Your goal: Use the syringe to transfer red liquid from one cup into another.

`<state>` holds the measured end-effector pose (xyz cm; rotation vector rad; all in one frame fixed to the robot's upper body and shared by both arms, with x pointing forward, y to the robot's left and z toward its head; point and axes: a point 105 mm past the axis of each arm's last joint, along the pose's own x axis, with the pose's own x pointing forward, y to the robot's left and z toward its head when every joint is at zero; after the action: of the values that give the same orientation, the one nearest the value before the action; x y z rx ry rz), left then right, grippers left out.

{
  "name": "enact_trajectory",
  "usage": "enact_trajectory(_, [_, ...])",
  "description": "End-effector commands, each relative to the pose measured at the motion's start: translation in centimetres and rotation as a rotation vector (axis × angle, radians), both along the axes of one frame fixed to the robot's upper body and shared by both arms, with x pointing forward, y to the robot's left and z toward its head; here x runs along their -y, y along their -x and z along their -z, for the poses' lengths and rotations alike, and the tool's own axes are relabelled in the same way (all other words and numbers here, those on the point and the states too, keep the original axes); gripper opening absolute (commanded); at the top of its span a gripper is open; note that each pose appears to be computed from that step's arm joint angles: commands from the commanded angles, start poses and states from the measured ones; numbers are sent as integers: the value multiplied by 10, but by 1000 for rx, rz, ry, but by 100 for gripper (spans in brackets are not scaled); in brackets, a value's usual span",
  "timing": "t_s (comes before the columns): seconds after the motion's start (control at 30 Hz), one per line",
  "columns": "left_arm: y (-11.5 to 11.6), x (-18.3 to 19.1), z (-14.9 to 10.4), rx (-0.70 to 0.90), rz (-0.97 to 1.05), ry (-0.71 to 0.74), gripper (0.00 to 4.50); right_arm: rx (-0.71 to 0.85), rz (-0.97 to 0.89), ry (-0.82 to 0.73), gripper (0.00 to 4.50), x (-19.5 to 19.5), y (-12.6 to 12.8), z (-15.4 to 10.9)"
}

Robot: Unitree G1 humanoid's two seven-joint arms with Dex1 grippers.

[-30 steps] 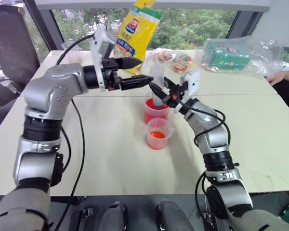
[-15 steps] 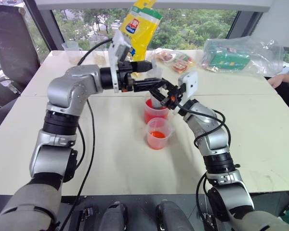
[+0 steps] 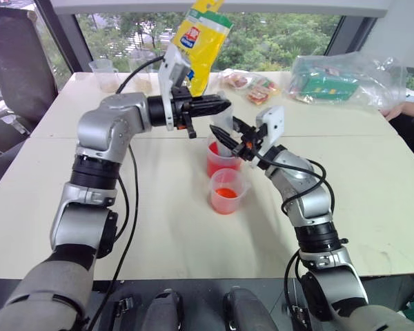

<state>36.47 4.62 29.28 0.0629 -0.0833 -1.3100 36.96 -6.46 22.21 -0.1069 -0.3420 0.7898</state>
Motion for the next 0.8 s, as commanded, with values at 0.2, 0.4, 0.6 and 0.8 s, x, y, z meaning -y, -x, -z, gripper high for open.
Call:
enact_trajectory(0.2, [13, 6, -49, 149, 41, 60, 6, -23, -33, 22, 141, -6, 1, 3])
enact_trajectory(0.4, [15, 5, -63, 188, 38, 76, 6, -74, -51, 35, 141, -8, 0, 16])
enact_trajectory(0.6, [15, 3, -71, 212, 31, 84, 6, -95, -58, 41, 141, -9, 0, 23])
enact_trajectory(0.8, [15, 2, -77, 233, 23, 92, 6, -98, -63, 47, 141, -10, 0, 24])
